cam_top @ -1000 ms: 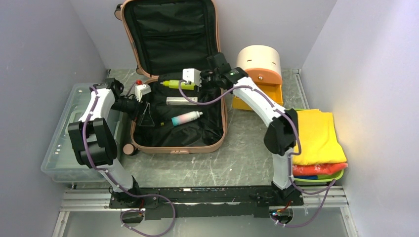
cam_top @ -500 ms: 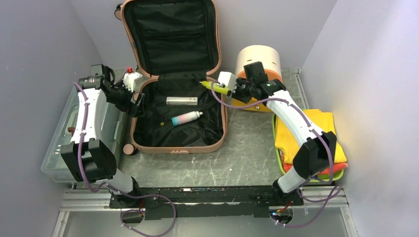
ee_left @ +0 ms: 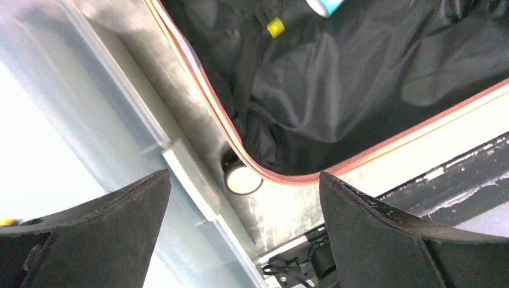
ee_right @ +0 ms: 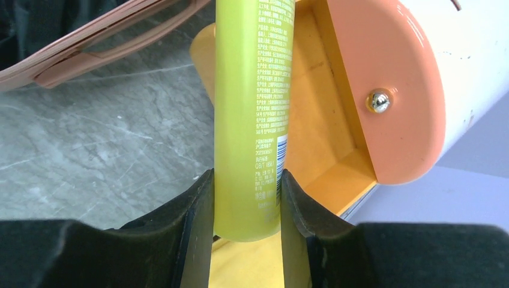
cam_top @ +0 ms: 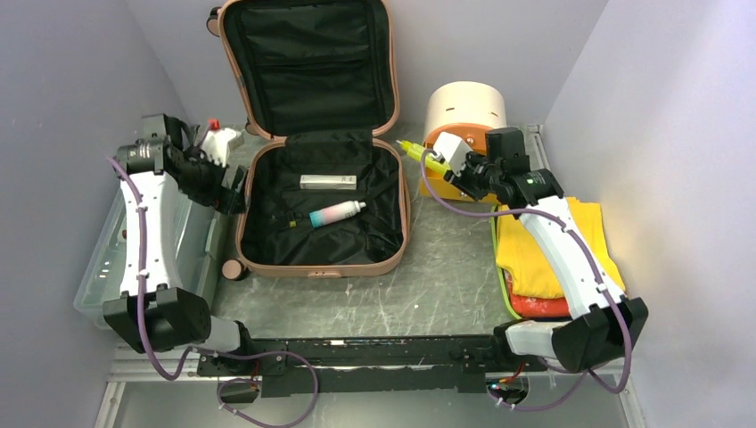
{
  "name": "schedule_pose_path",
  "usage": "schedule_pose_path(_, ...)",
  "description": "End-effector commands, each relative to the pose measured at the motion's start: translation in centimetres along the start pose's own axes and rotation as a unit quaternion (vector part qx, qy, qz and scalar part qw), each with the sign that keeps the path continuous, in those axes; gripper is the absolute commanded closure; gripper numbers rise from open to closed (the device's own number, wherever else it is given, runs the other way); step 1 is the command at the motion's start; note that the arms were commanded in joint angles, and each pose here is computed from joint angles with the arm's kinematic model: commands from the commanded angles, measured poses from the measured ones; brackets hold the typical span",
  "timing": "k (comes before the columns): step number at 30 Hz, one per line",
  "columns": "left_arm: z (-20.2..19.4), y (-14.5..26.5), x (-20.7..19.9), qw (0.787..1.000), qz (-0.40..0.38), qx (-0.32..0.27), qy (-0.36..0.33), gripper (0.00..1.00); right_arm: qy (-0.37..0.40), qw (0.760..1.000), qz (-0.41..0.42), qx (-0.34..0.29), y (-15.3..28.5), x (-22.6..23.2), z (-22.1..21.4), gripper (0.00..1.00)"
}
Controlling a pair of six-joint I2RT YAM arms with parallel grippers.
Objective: Open, take out, and arrange the luggage
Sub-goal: Pick up the makeup from the opened luggage.
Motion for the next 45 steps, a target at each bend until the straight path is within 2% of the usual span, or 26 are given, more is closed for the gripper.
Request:
schedule_pose_path(1, 4.8, 1.5, 0.4, 0.999, -0.004, -0.052, -0.009, 0.01, 0.019, 0.998, -0.023, -0.061, 3.8, -1.1, 3.5, 1.00)
schedule_pose_path(8, 8.0, -3.2, 1.3, 0.995, 0.011, 0.014, -0.094, 0.01, 0.083, 0.993, -0.048, -0.064, 4.1, -2.9, 4.7, 1.00)
schedule_pose_path(10, 9.0, -4.1, 1.2, 0.993, 0.005, 0.015, -0.116, 0.01, 0.091, 0.993, -0.047, -0.067, 3.6, -3.1, 5.0, 1.00)
schedule_pose_path(15, 10.6, -6.6, 2.0, 0.993, -0.028, 0.048, -0.105, 0.01, 0.050, 0.998, 0.023, -0.034, 1.4, -2.6, 5.5, 1.00)
schedule_pose_path(16, 10.2, -7.5, 1.8, 0.992, -0.047, 0.069, -0.099, 0.01, 0.034, 0.999, 0.030, -0.029, 0.9, -2.7, 5.6, 1.00)
schedule_pose_path(22, 10.2, -9.6, 1.5, 0.984, -0.093, 0.105, -0.111, 0.01, -0.001, 0.996, 0.063, -0.059, -0.1, -1.8, 7.1, 1.00)
schedule_pose_path(28, 8.1, -12.0, -0.8, 0.973, -0.142, 0.137, -0.121, 0.01, -0.012, 0.997, 0.048, -0.052, -1.4, -3.0, 7.9, 1.00)
schedule_pose_path(30, 7.8, -13.0, -1.7, 0.971, -0.167, 0.133, -0.102, 0.03, -0.017, 0.998, 0.050, -0.041, -2.1, -3.4, 7.9, 1.00)
schedule_pose_path(32, 7.2, -14.0, -2.7, 0.966, -0.203, 0.135, -0.089, 0.12, -0.026, 0.998, 0.049, -0.038, -2.7, -3.7, 8.1, 1.00)
schedule_pose_path(35, 5.9, -15.5, -3.8, 0.955, -0.249, 0.135, -0.090, 0.18, -0.035, 0.997, 0.052, -0.046, -3.3, -3.8, 8.6, 1.00)
schedule_pose_path(39, 5.0, -17.1, -3.7, 0.948, -0.261, 0.068, -0.166, 0.15, -0.040, 0.997, 0.055, -0.047, -3.6, -3.9, 8.7, 1.00)
schedule_pose_path(42, 4.2, -17.5, -4.0, 0.925, -0.278, 0.028, -0.259, 0.14, -0.037, 0.997, 0.052, -0.046, -3.9, -4.0, 8.7, 1.00)
schedule_pose_path(45, 3.8, -18.7, -3.5, 0.911, -0.274, 0.014, -0.308, 0.14, -0.036, 0.997, 0.046, -0.044, -4.1, -4.5, 8.9, 1.00)
Point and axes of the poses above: each gripper's point midway between its finger pads, its own y axis back along the fingers, its own x axis along the line the jaws close on, z = x × y, the point moved 2 cm from there along y, back along the fingers, and after that the axes turned 8 degrees about -y, right-handed, at the moved point
